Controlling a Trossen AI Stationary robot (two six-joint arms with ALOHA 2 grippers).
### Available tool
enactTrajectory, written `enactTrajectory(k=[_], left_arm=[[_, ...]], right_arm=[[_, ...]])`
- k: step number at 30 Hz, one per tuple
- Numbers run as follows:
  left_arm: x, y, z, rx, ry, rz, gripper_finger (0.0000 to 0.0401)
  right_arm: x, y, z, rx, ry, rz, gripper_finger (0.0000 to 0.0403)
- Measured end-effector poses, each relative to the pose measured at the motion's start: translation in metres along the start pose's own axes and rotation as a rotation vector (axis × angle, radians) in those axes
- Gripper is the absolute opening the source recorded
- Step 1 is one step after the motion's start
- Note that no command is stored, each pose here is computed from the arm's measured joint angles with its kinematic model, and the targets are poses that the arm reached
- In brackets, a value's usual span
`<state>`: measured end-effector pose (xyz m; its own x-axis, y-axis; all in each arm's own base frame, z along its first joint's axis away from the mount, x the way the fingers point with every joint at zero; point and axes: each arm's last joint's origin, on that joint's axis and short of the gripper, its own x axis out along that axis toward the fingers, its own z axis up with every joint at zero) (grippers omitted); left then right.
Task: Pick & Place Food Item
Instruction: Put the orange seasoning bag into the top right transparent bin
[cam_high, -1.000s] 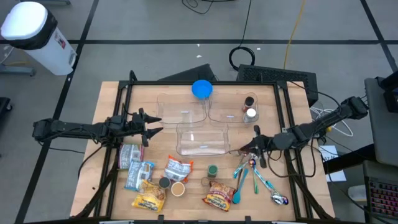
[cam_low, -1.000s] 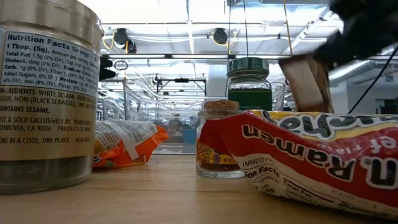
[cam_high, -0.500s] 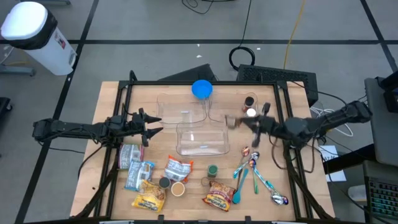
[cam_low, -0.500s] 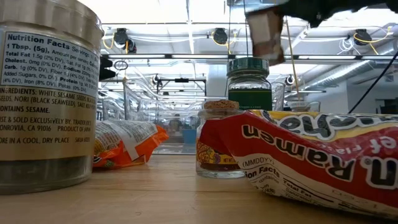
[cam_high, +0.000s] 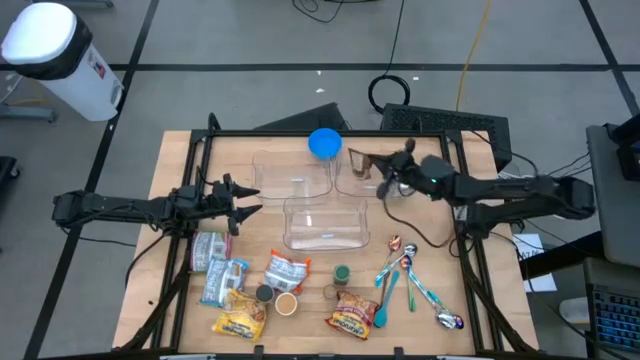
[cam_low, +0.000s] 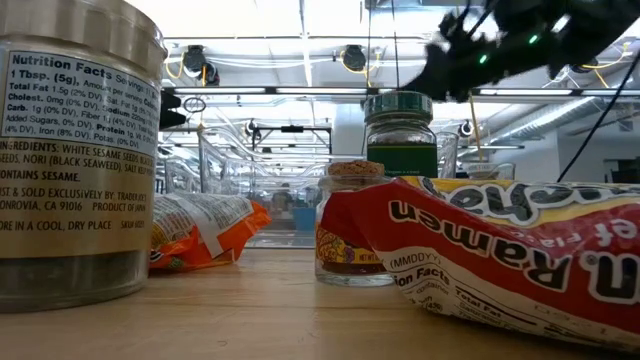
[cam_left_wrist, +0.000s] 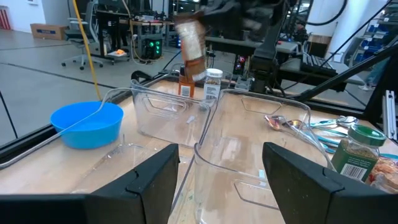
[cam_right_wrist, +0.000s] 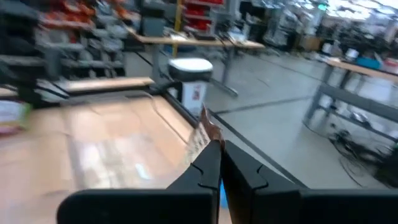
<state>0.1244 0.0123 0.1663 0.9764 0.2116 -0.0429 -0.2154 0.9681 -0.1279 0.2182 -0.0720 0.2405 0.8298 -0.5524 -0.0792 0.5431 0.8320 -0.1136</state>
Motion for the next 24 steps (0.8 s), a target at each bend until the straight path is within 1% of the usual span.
enactTrajectory(k=[3,6,11,17,24], left_arm=[[0.000,0.000,0.000,0.000,0.001,0.000,0.0241],[0.000,0.000,0.000,0.000,0.001,0.000,0.0241],[0.000,0.000,0.000,0.000,0.001,0.000,0.0241],[0.000,0.000,0.000,0.000,0.000,0.000,0.0241],[0.000,0.000,0.000,0.000,0.000,0.000,0.0241]], right_arm=[[0.018,-0.006,-0.014,-0.002,0.028,-0.044,0.0000],[0.034,-0.011,-0.029,-0.001,0.039,-0.045,0.0000],[0.052,-0.017,-0.050,0.003,0.043,-0.085,0.0000],[0.062,-0.015,-0.069,-0.006,0.096,-0.085,0.0000],[0.062,-0.014,-0.076,-0.016,0.149,-0.077,0.0000]])
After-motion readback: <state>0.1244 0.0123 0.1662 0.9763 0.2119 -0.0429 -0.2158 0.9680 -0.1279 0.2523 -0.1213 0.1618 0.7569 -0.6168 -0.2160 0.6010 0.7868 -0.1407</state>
